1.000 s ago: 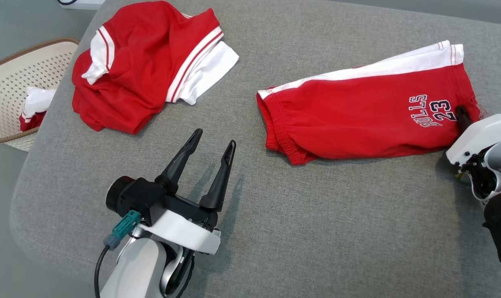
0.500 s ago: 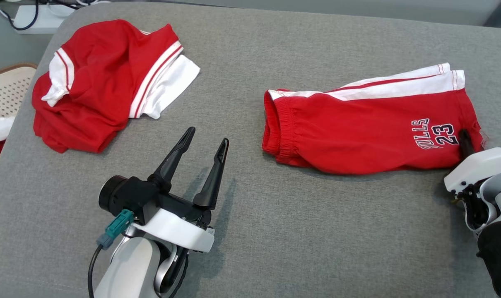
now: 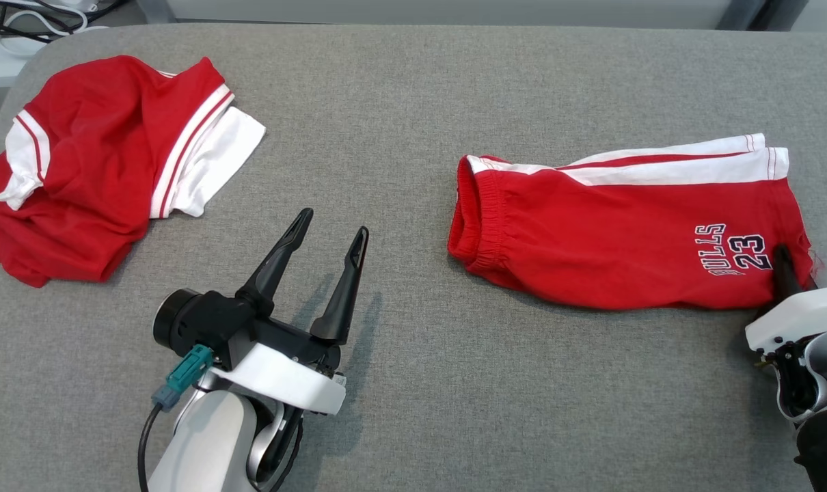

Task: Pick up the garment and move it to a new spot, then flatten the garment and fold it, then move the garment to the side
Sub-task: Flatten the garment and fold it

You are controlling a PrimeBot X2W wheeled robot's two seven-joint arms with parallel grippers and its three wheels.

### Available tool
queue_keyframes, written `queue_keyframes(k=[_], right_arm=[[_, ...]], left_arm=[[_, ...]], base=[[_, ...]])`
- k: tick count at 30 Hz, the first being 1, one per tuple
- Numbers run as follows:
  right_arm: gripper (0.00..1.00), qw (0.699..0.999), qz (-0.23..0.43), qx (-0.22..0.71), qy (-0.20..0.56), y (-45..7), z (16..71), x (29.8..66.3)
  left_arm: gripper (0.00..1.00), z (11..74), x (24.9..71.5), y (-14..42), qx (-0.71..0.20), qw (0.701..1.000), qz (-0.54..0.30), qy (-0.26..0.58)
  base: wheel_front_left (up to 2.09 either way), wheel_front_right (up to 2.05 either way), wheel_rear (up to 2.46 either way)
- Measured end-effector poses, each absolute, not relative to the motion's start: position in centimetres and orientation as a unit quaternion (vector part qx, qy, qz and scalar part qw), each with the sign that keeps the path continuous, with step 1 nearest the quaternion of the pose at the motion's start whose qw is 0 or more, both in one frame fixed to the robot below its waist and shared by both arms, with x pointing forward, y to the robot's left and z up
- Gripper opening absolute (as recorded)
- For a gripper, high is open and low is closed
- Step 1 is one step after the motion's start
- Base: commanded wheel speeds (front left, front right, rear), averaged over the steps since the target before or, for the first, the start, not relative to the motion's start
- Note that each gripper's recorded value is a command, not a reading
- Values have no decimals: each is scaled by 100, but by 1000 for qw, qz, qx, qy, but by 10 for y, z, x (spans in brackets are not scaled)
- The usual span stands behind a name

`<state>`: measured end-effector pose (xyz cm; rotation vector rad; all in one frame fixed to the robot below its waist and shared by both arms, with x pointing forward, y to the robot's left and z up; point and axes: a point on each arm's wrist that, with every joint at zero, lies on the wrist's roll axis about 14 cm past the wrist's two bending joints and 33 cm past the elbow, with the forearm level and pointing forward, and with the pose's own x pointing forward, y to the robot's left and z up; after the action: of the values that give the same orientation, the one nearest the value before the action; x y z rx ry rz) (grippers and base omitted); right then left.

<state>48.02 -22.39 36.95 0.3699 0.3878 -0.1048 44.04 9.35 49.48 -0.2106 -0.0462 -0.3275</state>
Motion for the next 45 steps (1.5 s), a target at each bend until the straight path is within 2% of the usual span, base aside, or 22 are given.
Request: queue_keyframes(k=[7, 22, 33, 44, 45], right_arm=[[0, 973, -25, 177, 149, -212, 391, 493], [0, 979, 121, 153, 64, -111, 460, 501], [0, 957, 233, 145, 95, -23, 463, 487], [0, 937, 295, 127, 137, 21, 443, 468], [13, 936, 297, 123, 145, 22, 439, 467]], left_arm=[[100, 490, 442, 88, -104, 980, -170, -17], [100, 510, 432, 102, -94, 983, -153, -40], [100, 511, 425, 115, -90, 986, -135, -40], [100, 508, 422, 123, -93, 988, -118, -36], [100, 508, 422, 123, -93, 988, -118, -35]], base=[[0, 0, 0], [0, 0, 0], [0, 0, 0], [0, 0, 0], [0, 0, 0]])
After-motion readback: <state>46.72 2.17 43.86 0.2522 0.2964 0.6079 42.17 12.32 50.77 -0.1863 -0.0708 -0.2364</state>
